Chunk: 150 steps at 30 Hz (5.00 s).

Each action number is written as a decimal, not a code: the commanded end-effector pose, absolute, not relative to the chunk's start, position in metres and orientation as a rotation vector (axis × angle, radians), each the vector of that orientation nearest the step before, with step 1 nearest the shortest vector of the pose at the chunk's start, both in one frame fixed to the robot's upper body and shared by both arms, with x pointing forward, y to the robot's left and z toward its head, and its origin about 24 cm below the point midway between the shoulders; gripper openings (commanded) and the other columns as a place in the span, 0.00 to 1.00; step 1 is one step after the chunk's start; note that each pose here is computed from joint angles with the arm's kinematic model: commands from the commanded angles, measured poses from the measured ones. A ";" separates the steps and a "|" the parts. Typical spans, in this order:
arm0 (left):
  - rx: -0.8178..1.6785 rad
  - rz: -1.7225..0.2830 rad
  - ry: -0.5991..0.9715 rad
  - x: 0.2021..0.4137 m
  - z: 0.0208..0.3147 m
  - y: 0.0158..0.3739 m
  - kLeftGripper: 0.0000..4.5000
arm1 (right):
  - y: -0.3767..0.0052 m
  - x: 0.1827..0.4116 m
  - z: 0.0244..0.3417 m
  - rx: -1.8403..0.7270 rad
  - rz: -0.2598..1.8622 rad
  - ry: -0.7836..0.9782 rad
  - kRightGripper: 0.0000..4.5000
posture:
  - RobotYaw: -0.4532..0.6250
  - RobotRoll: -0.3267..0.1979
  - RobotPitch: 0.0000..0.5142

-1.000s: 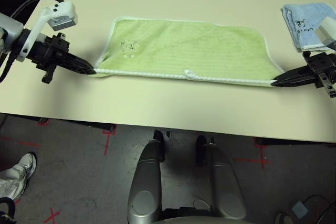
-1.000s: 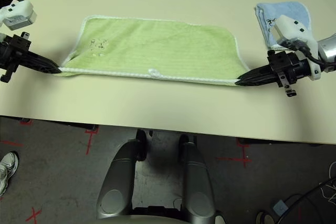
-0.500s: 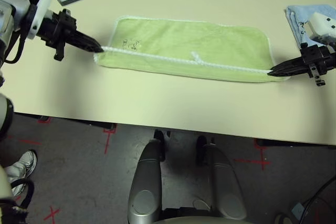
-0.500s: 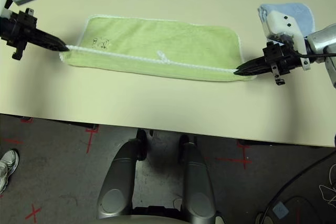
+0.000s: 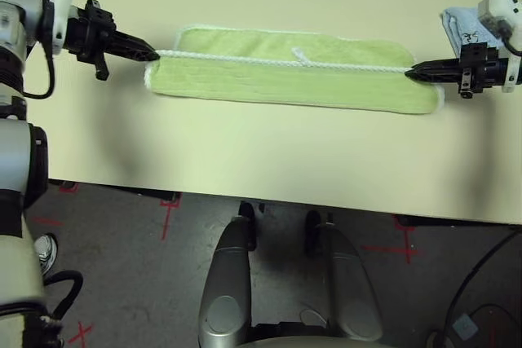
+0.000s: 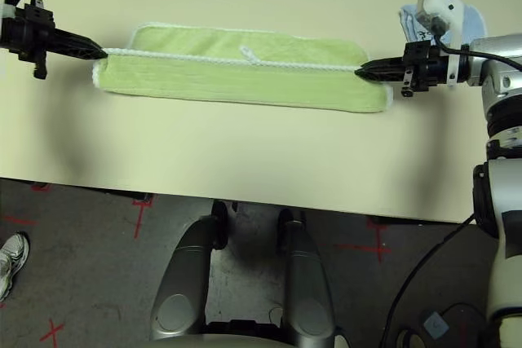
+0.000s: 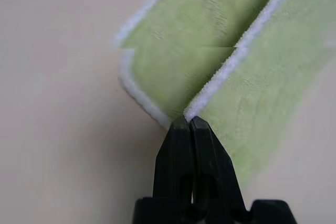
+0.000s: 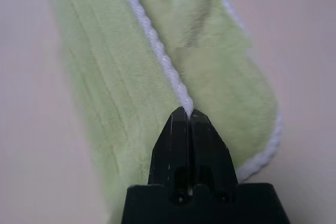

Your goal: Fold the towel and set it aside.

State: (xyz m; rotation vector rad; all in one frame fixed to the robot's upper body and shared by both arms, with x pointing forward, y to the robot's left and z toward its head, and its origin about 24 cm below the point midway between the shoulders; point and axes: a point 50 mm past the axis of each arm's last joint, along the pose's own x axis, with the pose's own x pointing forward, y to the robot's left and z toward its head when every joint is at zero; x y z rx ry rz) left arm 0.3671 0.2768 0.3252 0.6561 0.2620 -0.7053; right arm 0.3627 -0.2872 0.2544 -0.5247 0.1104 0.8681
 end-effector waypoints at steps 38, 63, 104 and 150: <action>0.736 -0.483 0.150 0.388 0.305 0.271 0.00 | -0.269 0.386 0.246 -0.582 0.570 0.025 0.00 | 0.49 0.62 0.72; 0.521 -0.444 -0.100 0.389 0.327 0.263 0.99 | -0.260 0.386 0.271 -0.413 0.606 -0.224 0.84 | 0.49 0.62 0.72; 0.531 -1.242 -0.112 0.355 0.260 0.250 1.00 | -0.318 0.293 0.232 0.696 0.569 0.236 0.99 | 0.43 0.62 0.69; 0.427 -1.204 -0.211 0.363 0.265 0.238 1.00 | -0.283 0.342 0.191 0.720 0.307 0.264 0.01 | 0.45 0.62 0.72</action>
